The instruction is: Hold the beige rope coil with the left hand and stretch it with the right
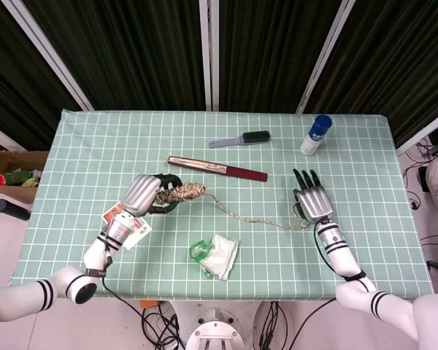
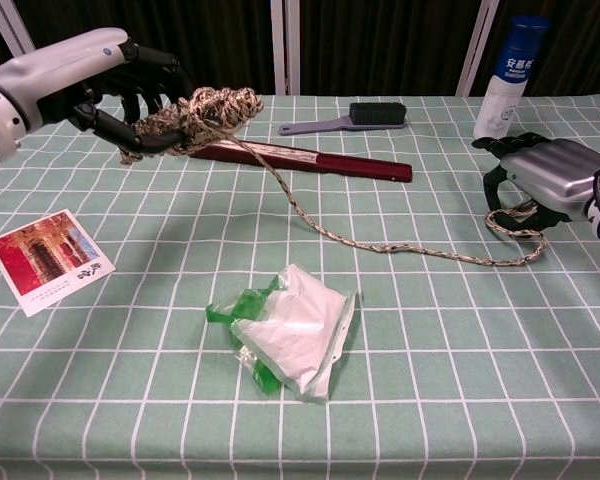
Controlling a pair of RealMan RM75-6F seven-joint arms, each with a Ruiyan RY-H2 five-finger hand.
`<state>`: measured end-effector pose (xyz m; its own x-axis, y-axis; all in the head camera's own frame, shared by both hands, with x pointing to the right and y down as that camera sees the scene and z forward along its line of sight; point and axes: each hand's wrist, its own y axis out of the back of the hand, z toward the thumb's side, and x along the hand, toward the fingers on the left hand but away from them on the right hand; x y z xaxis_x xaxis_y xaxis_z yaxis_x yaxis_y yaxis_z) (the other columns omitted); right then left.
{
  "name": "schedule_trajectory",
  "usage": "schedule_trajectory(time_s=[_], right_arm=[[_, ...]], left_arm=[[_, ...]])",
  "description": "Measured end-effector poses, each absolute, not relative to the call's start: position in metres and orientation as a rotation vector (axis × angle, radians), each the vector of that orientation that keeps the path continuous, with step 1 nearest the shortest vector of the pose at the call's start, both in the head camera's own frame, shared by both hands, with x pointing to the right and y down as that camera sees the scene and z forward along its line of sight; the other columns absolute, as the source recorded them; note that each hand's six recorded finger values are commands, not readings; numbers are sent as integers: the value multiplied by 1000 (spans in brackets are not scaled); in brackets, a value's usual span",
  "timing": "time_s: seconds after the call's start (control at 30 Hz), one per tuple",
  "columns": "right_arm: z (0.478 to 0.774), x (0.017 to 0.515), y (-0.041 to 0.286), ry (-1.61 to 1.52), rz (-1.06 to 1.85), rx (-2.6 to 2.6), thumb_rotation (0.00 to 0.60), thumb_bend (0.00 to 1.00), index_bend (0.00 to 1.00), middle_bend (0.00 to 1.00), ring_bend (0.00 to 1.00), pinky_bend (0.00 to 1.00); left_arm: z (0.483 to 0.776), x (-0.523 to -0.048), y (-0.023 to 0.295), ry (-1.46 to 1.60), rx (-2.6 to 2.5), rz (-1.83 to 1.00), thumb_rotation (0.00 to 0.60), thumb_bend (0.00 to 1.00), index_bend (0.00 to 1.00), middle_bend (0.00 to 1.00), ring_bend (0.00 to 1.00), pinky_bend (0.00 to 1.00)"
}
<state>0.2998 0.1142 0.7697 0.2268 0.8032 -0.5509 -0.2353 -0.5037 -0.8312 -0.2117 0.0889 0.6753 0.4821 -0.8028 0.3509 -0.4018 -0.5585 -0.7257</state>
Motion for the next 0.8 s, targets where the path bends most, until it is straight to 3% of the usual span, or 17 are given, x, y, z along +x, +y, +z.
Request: schedule_trajectory(time_s=[0.2,0.4,0.6,0.8], right_arm=[[755,304,111,-634,1398,-1606,600,472,721,0,0,0],[731,303,108,-773,1324,-1668,600,384,763,2,0,0],[695,290,103,-883,1207,-1735,600,419,811,15,0,0],[646,258,105,-941,987,-1781,600,434,851,32,0,0]], left_arm=[[669,-214,85,1033,-2174,-910,600,480,726,724,576,623],[657,-213,83,1109,-2243,-853,600,480,727,726,577,629],[640,-213,79,1211,-2305,-774,600,481,730,730,579,631],[642,-221,70,1329,-2283,-836,600,482,732,731,582,633]])
